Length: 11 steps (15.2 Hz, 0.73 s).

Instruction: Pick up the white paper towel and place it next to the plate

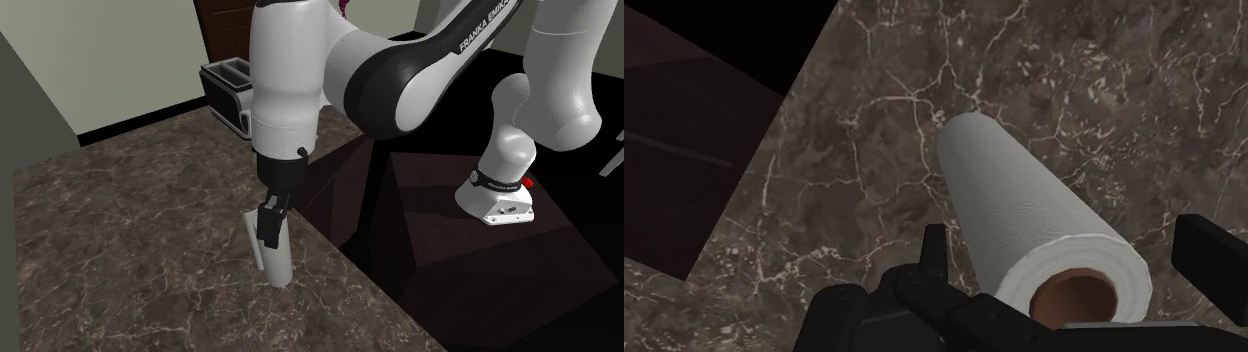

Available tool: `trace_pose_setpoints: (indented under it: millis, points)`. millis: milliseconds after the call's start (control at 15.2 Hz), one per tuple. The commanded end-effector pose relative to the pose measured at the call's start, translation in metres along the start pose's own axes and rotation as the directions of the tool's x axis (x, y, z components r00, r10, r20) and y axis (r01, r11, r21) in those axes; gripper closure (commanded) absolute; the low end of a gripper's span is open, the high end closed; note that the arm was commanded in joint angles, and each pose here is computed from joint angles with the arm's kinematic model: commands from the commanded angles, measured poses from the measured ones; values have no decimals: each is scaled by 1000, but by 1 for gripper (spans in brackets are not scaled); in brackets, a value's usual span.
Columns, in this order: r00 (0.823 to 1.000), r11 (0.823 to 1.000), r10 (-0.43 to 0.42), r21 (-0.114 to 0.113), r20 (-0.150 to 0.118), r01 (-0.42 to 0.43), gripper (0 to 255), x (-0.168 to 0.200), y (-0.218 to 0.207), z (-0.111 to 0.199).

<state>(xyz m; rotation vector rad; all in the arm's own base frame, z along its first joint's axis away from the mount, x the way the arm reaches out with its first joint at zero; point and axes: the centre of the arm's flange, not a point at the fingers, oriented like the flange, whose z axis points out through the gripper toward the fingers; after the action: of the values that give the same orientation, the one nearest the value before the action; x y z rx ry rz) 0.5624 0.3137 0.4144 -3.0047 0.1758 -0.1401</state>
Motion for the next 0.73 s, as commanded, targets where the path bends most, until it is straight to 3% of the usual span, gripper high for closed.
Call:
trace_pose_setpoints:
  millis: [0, 660]
  points:
    - [1000, 1000, 0, 0, 0, 0, 255, 0, 0, 0]
    - [1000, 1000, 0, 0, 0, 0, 255, 0, -1, -5]
